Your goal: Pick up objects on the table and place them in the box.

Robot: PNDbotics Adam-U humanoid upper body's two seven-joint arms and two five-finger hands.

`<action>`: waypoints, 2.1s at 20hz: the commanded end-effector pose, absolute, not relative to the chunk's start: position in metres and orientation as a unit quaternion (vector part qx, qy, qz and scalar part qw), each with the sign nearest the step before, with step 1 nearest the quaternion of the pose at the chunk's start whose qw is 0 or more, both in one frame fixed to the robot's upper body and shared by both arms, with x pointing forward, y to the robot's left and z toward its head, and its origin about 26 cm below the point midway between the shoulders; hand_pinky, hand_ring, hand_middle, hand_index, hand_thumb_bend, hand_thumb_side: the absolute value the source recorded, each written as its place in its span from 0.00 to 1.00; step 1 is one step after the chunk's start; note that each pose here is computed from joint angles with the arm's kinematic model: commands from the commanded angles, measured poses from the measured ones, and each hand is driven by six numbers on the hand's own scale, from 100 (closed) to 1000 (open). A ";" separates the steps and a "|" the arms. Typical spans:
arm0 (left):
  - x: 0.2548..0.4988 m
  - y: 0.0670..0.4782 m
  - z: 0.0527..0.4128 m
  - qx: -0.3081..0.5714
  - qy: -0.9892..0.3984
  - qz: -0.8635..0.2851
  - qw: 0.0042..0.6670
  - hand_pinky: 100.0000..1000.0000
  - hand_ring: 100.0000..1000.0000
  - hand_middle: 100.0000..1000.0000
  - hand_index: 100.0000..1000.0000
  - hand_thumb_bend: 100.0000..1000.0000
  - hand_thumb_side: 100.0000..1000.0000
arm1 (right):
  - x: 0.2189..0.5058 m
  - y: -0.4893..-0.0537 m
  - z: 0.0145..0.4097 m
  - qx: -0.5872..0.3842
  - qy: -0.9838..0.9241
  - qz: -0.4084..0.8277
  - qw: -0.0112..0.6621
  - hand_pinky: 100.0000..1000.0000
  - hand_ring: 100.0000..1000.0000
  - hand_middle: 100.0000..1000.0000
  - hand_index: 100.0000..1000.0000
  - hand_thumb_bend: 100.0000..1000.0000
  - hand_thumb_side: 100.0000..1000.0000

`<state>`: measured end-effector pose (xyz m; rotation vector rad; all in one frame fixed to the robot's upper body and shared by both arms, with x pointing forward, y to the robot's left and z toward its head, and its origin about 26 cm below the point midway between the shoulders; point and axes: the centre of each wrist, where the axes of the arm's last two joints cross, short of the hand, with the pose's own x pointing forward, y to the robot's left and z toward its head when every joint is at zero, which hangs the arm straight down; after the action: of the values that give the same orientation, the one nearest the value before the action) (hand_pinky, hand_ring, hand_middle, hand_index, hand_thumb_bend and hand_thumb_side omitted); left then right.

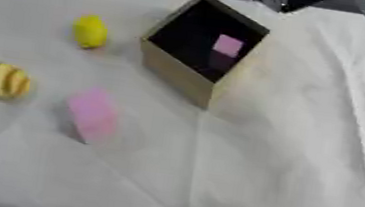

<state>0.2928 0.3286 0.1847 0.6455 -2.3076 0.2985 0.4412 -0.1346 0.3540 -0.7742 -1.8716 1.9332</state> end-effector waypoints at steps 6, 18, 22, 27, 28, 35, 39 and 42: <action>0.292 0.325 0.196 0.244 -0.903 0.107 0.338 0.70 0.68 0.62 0.77 0.32 0.60 | 0.456 -0.100 0.341 -0.245 -0.637 0.703 0.198 0.83 0.78 0.54 0.68 0.06 0.00; 0.292 0.324 0.197 0.240 -0.904 0.108 0.337 0.70 0.68 0.62 0.77 0.32 0.60 | 0.479 -0.103 0.309 -0.240 -0.606 0.730 0.204 0.83 0.79 0.55 0.69 0.13 0.00; 0.292 0.324 0.197 0.240 -0.904 0.108 0.336 0.70 0.69 0.62 0.77 0.33 0.60 | 0.479 -0.100 0.306 -0.237 -0.603 0.735 0.200 0.89 0.95 0.80 0.88 0.33 0.16; 0.292 0.324 0.197 0.240 -0.904 0.108 0.336 0.70 0.69 0.61 0.77 0.33 0.60 | 0.482 -0.104 0.305 -0.240 -0.571 0.765 0.178 0.90 0.98 0.84 0.91 0.36 0.20; 0.292 0.324 0.197 0.240 -0.904 0.108 0.336 0.70 0.69 0.61 0.77 0.33 0.60 | 0.483 -0.106 0.305 -0.243 -0.570 0.764 0.178 0.90 0.98 0.84 0.91 0.37 0.19; 0.293 0.323 0.199 0.240 -0.906 0.104 0.334 0.70 0.69 0.61 0.77 0.32 0.60 | 0.480 -0.115 0.311 -0.248 -0.613 0.730 0.173 0.89 0.94 0.78 0.87 0.29 0.13; 0.299 0.324 0.212 0.252 -0.910 0.075 0.321 0.70 0.68 0.61 0.77 0.32 0.58 | 0.470 -0.139 0.332 -0.254 -0.682 0.666 0.167 0.87 0.88 0.66 0.79 0.00 0.11; 0.309 0.323 0.228 0.270 -0.910 0.027 0.313 0.71 0.69 0.62 0.77 0.34 0.56 | 0.463 -0.174 0.346 -0.264 -0.725 0.616 0.158 0.87 0.87 0.63 0.77 0.00 0.12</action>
<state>0.3095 0.3190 0.2166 0.6654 -2.3807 0.1462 0.4706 -0.1578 0.3185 -0.6885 -1.9840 1.8258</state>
